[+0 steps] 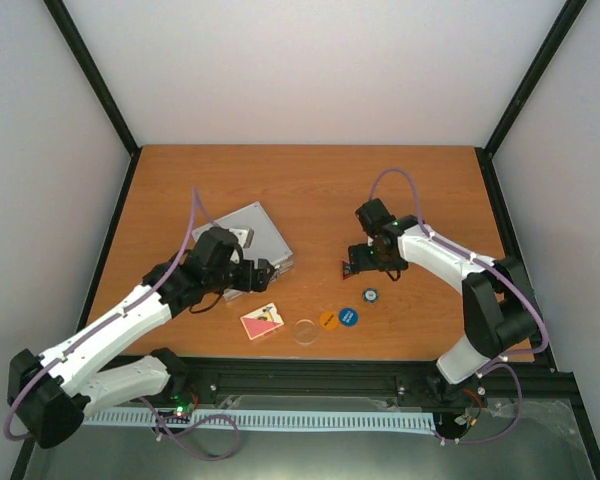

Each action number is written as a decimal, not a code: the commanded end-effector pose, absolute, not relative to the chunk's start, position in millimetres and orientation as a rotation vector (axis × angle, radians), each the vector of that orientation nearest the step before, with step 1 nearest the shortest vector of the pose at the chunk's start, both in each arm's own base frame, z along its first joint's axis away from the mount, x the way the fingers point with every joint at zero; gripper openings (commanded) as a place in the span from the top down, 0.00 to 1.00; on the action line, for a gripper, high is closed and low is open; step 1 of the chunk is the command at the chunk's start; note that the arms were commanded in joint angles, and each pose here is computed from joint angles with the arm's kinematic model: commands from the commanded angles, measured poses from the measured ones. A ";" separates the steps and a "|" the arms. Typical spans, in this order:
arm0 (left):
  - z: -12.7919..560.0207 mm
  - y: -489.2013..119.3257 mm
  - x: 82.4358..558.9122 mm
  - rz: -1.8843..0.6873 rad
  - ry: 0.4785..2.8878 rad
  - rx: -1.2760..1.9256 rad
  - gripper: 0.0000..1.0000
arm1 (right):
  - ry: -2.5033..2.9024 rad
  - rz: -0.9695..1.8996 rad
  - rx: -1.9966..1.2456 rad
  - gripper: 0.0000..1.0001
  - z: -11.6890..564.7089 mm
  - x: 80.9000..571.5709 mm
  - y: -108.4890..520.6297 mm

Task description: Pack up texas hold em set

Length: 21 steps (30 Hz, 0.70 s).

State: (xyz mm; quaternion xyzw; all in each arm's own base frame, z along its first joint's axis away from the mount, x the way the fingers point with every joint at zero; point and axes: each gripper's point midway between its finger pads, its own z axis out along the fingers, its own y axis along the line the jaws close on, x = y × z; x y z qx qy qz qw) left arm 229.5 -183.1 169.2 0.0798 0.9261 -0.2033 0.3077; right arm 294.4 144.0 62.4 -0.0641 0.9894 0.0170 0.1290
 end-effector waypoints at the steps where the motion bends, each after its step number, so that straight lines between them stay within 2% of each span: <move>1: 168.1 -212.3 239.6 -0.647 2.396 0.238 0.09 | 2.757 0.091 -0.094 0.05 87.5 321.0 137.6; 7: 164.1 -226.2 246.6 -0.580 2.374 0.248 0.12 | 2.733 0.191 -0.076 0.06 92.2 328.3 140.7; 8: 166.7 -225.4 247.4 -0.582 2.359 0.239 0.15 | 2.733 0.190 -0.081 0.06 91.5 328.4 140.9; 11: 166.7 -224.8 247.1 -0.596 2.336 0.217 0.33 | 2.725 0.169 -0.085 0.06 91.3 328.8 137.8; 12: 163.0 -225.1 246.0 -0.602 2.338 0.212 0.37 | 2.719 0.167 -0.084 0.06 92.4 329.9 136.9; 17: 137.2 -226.0 241.8 -0.521 2.360 0.210 0.39 | 2.679 0.198 -0.043 0.07 100.5 338.2 131.3; 21: 146.6 -222.2 243.0 -0.506 2.321 0.136 0.41 | 2.639 0.393 -0.092 0.13 114.0 341.2 153.3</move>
